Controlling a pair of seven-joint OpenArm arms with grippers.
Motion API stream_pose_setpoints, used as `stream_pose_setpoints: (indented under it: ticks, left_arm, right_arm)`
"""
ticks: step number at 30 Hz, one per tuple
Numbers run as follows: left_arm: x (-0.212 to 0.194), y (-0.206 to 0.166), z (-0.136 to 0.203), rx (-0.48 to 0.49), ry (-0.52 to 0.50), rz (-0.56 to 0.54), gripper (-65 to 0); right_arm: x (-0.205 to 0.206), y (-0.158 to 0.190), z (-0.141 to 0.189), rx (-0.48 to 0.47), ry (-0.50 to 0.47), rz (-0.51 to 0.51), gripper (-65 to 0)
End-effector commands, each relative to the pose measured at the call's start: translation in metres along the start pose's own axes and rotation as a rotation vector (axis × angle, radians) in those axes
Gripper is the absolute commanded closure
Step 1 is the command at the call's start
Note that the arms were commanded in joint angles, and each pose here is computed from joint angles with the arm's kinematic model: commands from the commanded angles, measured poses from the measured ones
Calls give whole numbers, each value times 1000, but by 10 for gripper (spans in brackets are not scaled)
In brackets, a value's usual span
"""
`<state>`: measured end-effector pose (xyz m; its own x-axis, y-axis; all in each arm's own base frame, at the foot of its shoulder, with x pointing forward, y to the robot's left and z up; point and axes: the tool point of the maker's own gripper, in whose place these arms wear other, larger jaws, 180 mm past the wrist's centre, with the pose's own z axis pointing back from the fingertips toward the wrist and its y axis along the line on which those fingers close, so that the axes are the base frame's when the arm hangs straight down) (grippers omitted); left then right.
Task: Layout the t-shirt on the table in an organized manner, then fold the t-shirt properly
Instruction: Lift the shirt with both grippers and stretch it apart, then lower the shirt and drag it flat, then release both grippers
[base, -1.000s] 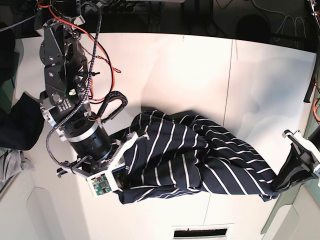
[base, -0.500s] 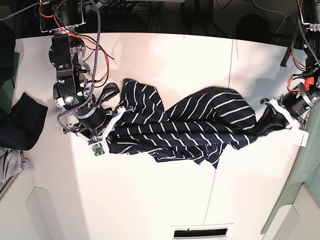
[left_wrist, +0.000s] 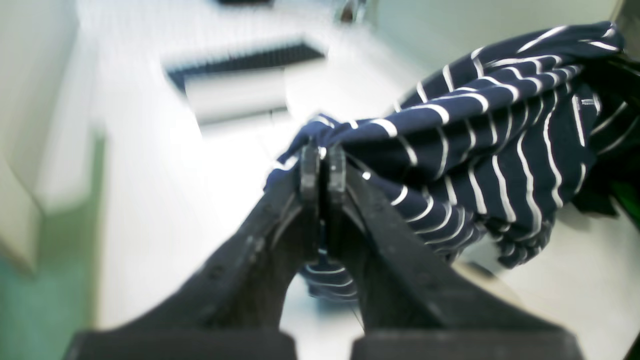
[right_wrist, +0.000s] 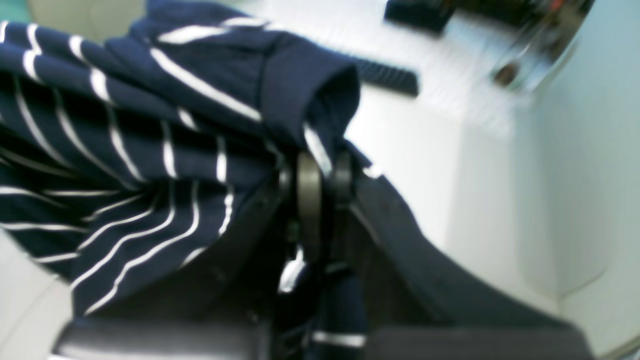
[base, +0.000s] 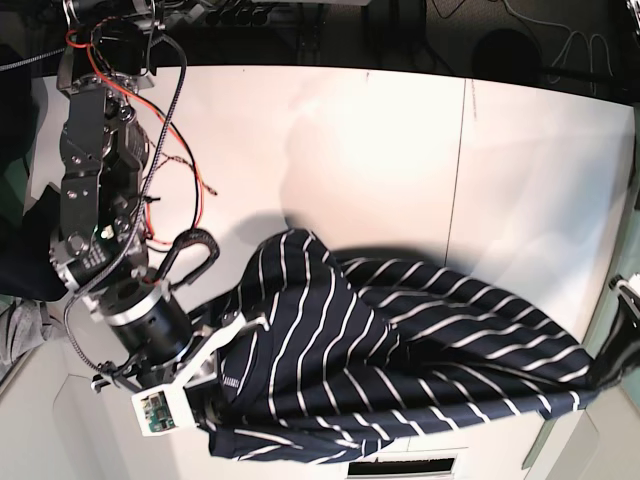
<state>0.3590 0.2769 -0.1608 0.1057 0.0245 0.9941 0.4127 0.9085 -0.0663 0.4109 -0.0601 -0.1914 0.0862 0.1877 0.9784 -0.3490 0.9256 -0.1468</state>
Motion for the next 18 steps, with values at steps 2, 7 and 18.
stream_pose_setpoints:
  ticks: [2, 7, 18]
  left_arm:
    - [32, 10, -1, 18, -23, -63, 0]
    - [-4, -1, -5, -11, 92, -31, 0]
    - [-172, -107, 14, -174, 428, 229, 0]
  right_arm:
    - [16, -23, -4, -71, -39, -5, 0]
    - [-36, -20, -21, -42, 102, -74, -288]
    - [-233, 28, 12, 28, 555, -300, -386]
